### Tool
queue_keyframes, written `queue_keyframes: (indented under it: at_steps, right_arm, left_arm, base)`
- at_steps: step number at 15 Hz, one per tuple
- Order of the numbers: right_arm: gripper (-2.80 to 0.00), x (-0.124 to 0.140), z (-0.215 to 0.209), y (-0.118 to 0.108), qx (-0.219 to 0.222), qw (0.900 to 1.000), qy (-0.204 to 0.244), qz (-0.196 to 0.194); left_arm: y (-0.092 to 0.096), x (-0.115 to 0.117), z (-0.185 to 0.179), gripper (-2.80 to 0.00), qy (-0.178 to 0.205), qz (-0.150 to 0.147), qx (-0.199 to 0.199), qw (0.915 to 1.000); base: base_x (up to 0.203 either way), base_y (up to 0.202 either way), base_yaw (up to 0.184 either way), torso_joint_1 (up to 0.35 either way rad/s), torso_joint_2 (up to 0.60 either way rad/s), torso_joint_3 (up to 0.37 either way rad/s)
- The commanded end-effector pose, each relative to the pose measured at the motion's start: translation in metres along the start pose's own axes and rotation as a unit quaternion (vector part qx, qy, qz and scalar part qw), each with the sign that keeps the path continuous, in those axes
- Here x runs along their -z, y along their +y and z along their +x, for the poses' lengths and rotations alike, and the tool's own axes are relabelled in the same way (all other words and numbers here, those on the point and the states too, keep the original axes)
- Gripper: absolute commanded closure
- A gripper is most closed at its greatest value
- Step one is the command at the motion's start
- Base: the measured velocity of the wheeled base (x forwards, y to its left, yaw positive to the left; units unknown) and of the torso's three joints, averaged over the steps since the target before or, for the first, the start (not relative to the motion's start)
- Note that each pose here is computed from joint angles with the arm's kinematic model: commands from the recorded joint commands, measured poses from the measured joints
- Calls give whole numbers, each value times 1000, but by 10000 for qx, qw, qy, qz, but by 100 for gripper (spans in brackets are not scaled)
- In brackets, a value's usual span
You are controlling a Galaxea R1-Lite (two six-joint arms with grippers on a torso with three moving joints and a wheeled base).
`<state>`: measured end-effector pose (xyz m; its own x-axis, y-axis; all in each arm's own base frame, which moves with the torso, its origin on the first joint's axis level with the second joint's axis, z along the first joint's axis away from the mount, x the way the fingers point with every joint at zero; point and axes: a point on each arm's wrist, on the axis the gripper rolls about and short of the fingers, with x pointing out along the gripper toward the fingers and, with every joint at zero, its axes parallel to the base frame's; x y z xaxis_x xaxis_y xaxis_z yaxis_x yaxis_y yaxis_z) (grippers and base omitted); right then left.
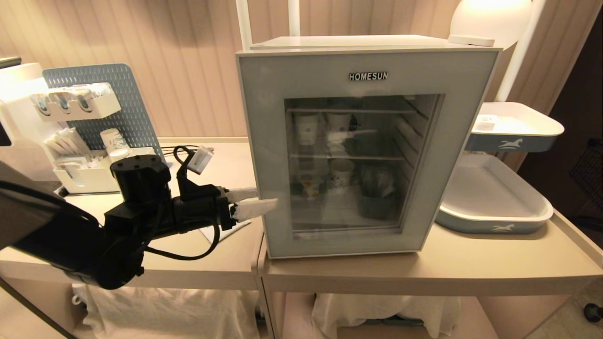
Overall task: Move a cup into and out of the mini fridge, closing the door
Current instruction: Open the freezer door
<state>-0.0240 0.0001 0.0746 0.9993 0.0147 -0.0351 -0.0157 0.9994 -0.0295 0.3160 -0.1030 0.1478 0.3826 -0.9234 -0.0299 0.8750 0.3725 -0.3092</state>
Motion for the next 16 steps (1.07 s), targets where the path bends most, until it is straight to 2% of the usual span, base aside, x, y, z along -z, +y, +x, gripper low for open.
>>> queue_keyframes:
  at_steps: [1,5,6,10,12,14,16]
  right_arm:
    - [0,0,0,0,-4,10000,9,3]
    - [0,0,0,0,-4,10000,9,3]
    - [0,0,0,0,-4,10000,9,3]
    - [0,0,0,0,-4,10000,9,3]
    - [0,0,0,0,-4,10000,9,3]
    - [0,0,0,0,-4,10000,9,3]
    - [0,0,0,0,-4,10000,9,3]
  left_arm:
    - [-11,-1,-8,-280,-20,46,41,10000]
    - [-35,16,-33,-280,29,-19,-13,10000]
    - [-35,22,-41,0,10,-29,-125,9999]
    - [8,37,-53,0,-1,-302,-713,9970]
    - [27,38,-50,0,-47,-304,-901,9955]
    - [41,37,-39,0,-106,-289,-1159,9928]
    - [44,42,-24,0,12,-381,-1102,9932]
  base:
    - [0,0,0,0,0,0]
    - [0,0,0,0,0,0]
    - [0,0,0,0,0,0]
    - [0,0,0,0,0,0]
    - [0,0,0,0,0,0]
    - [0,0,0,0,0,0]
    - [0,0,0,0,0,0]
